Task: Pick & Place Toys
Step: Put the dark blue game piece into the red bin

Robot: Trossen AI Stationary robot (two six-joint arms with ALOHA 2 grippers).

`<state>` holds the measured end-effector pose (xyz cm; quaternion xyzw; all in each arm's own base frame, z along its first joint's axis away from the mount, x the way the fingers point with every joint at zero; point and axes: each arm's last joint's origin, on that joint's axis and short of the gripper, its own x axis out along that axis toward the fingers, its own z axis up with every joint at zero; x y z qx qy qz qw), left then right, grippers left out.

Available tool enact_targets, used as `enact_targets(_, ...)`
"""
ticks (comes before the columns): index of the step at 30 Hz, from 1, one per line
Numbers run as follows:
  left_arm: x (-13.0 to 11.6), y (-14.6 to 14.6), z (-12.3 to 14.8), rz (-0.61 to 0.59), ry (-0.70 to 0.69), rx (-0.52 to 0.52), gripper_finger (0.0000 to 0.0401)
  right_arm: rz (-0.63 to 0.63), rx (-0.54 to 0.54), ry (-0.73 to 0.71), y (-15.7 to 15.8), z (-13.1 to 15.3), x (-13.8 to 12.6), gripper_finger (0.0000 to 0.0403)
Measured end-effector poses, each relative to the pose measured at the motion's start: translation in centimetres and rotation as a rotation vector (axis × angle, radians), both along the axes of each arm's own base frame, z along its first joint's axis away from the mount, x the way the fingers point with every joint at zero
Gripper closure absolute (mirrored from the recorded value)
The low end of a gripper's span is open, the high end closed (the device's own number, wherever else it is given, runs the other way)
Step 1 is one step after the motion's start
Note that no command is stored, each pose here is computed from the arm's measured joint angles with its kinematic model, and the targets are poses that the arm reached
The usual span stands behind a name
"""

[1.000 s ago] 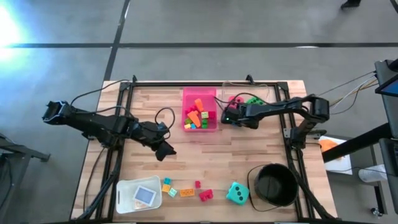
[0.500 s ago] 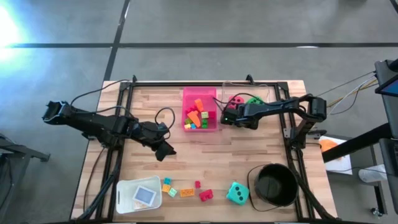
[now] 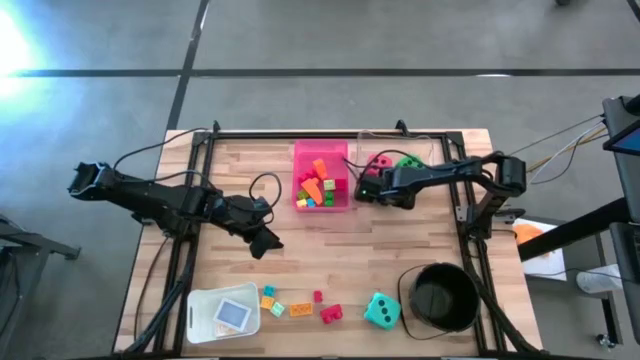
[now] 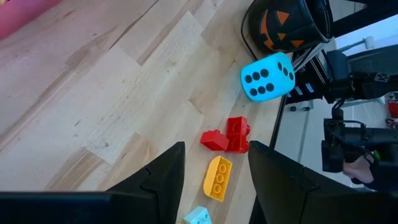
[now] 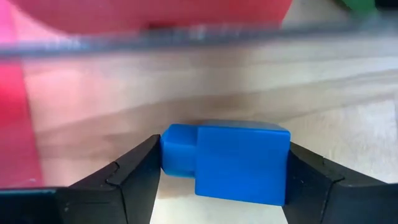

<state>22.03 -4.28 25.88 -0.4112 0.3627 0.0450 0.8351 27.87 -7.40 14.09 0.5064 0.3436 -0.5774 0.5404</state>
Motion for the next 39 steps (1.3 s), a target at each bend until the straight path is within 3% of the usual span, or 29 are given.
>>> enact_targets(7, 0.0, 0.0, 0.0, -0.001, 0.0, 0.002, 0.022, 0.074, 0.018, -0.019, 1.5, 0.6, 0.1, 0.0149)
enact_targets(17, 0.0, 0.1, 0.0, -0.001, 0.001, 0.009, 0.022, 0.324, -0.024, -0.196, 4.8, 5.5, -0.3, 0.0148)
enact_targets(25, 0.0, 0.1, 0.0, -0.014, 0.003, -0.003, 0.022, 0.429, -0.127, -0.461, 5.7, 9.9, 0.0, 0.0148)
enact_targets(30, 0.0, 0.1, 0.1, -0.017, -0.007, -0.001, 0.022, 0.477, -0.232, -0.518, 5.0, 12.2, 1.7, 0.0148)
enact_targets(35, 0.2, -0.8, 1.8, -0.095, -0.124, 0.071, 0.0226, 0.536, -0.296, -0.493, 3.1, 13.5, 4.6, 0.0148)
enact_targets(39, -0.4, -2.2, 4.9, -0.142, -0.25, 0.23, 0.0251, 0.596, -0.308, -0.476, 1.1, 13.9, 7.0, 0.0148)
